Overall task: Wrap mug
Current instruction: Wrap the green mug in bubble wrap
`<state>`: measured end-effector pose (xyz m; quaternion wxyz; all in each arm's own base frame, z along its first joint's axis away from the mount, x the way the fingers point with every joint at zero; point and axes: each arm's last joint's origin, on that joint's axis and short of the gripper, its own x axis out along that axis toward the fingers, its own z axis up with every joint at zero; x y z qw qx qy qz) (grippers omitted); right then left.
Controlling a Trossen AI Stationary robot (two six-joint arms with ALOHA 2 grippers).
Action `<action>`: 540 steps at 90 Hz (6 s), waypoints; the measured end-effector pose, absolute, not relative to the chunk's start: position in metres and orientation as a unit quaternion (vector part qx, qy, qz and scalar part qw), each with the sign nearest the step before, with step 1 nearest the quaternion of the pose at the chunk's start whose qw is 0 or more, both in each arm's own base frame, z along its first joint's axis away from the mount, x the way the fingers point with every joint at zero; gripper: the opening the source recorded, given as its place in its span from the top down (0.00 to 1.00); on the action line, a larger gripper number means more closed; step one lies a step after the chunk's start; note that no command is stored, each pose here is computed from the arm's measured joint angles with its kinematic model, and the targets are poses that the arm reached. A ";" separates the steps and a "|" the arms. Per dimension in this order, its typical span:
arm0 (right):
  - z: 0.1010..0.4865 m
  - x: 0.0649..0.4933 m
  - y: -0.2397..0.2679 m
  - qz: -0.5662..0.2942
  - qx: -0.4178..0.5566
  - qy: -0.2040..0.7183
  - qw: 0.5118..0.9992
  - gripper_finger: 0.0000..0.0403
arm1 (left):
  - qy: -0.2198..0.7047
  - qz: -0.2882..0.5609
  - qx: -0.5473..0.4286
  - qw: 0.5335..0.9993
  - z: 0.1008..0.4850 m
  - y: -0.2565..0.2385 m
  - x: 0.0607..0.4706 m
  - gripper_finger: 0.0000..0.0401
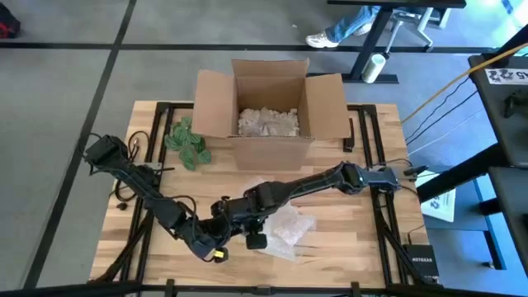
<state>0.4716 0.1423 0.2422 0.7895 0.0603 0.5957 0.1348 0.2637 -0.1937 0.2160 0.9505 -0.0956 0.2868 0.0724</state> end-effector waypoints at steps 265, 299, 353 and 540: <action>0.299 0.434 0.275 0.013 0.027 0.300 0.954 0.88 | 0.150 0.100 -0.051 0.982 0.242 -0.235 0.102 1.00; 0.234 0.456 0.252 0.079 0.127 0.133 0.980 0.88 | 0.150 0.076 -0.136 0.976 0.222 -0.235 0.076 1.00; 0.215 0.349 0.143 -0.032 0.158 0.065 0.985 0.88 | 0.195 0.141 -0.166 0.956 0.215 -0.205 0.070 1.00; 0.268 0.267 0.120 -0.055 0.184 0.355 0.915 0.83 | 0.279 0.056 -0.079 0.955 0.225 -0.015 0.136 1.00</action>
